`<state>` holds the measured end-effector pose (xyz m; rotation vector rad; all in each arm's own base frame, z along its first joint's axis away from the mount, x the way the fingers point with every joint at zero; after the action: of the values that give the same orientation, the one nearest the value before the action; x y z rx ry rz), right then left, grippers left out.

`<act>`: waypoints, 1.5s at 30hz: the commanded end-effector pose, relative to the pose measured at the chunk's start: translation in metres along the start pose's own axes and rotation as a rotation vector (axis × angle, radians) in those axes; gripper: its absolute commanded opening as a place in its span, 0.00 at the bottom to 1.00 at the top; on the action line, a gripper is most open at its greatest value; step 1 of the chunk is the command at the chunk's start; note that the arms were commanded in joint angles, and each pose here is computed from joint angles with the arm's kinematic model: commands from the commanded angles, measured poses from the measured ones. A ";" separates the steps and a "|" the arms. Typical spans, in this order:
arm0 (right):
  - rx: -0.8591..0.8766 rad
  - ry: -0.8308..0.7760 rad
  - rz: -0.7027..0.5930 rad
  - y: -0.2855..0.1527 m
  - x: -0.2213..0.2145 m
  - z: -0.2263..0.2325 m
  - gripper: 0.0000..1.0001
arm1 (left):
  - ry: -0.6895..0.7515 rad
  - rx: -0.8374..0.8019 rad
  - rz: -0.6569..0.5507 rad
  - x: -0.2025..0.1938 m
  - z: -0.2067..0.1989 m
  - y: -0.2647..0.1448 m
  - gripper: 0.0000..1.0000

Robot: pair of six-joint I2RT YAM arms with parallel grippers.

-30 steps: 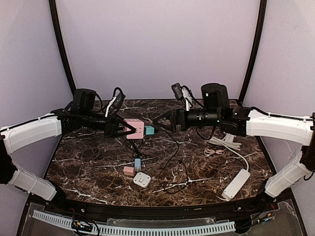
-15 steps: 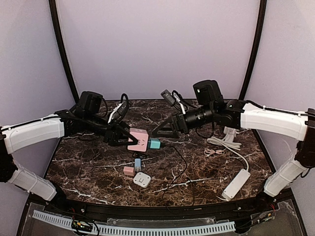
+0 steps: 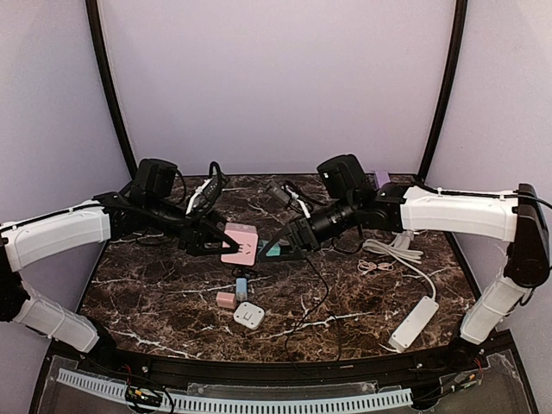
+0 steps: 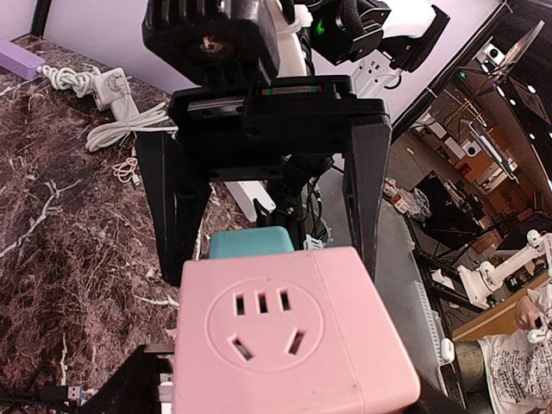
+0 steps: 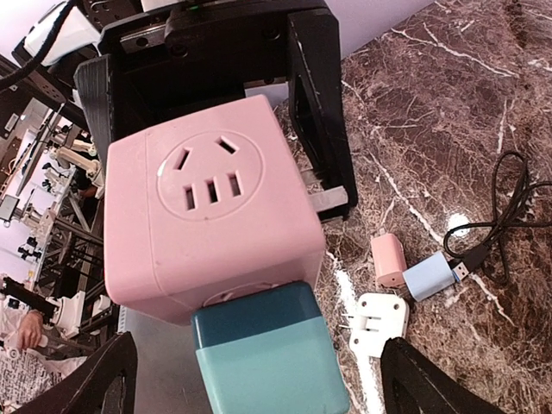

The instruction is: Pull the plug off the socket

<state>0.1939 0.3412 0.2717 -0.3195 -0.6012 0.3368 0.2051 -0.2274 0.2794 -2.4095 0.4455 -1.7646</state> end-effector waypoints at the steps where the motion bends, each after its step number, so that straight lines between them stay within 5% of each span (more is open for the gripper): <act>1: 0.047 -0.039 0.007 0.007 0.007 0.011 0.86 | 0.090 -0.036 -0.047 0.016 -0.013 -0.005 0.01; 6: 0.103 -0.055 0.003 0.010 0.008 0.015 0.74 | 0.096 -0.021 -0.045 0.016 -0.013 -0.006 0.01; 18: 0.117 -0.060 -0.001 0.008 0.006 0.016 0.20 | 0.093 0.037 -0.030 0.013 -0.007 -0.005 0.01; 20: 0.111 -0.064 -0.010 0.007 0.006 0.017 0.09 | 0.090 0.075 -0.022 0.012 -0.004 -0.006 0.10; 22: 0.094 -0.069 -0.027 0.006 0.007 0.017 0.00 | 0.084 0.136 -0.005 0.011 -0.001 -0.007 0.52; 24: 0.066 -0.073 -0.051 0.004 0.008 0.017 0.00 | 0.082 0.220 0.018 0.009 0.004 -0.009 0.76; 28: -0.068 -0.062 -0.147 -0.001 0.013 0.010 0.00 | 0.087 0.409 0.051 0.006 0.013 -0.017 0.94; 34: -0.338 -0.015 -0.280 -0.003 0.016 -0.002 0.00 | 0.081 0.650 0.073 0.001 0.023 -0.031 0.97; 38: -0.583 0.049 -0.317 0.008 0.019 -0.015 0.00 | 0.080 0.614 0.026 0.000 0.021 -0.028 0.97; 45: -0.721 0.114 -0.380 0.030 0.025 -0.021 0.00 | 0.032 0.532 0.018 -0.004 0.027 -0.015 0.97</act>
<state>0.2122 0.3667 0.2479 -0.8350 -0.6496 -0.1268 0.2306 -0.2081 0.2743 -1.9510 -0.0157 -1.6628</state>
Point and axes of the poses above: each gripper's point midway between its finger pads, its own y axis out along the fingers, its own z axis along the line the jaws close on, x = y × z, the point moved 9 cm from there along -y, back along the fingers, and after that the axes turned 15 degrees about y, right-handed, at the moved point
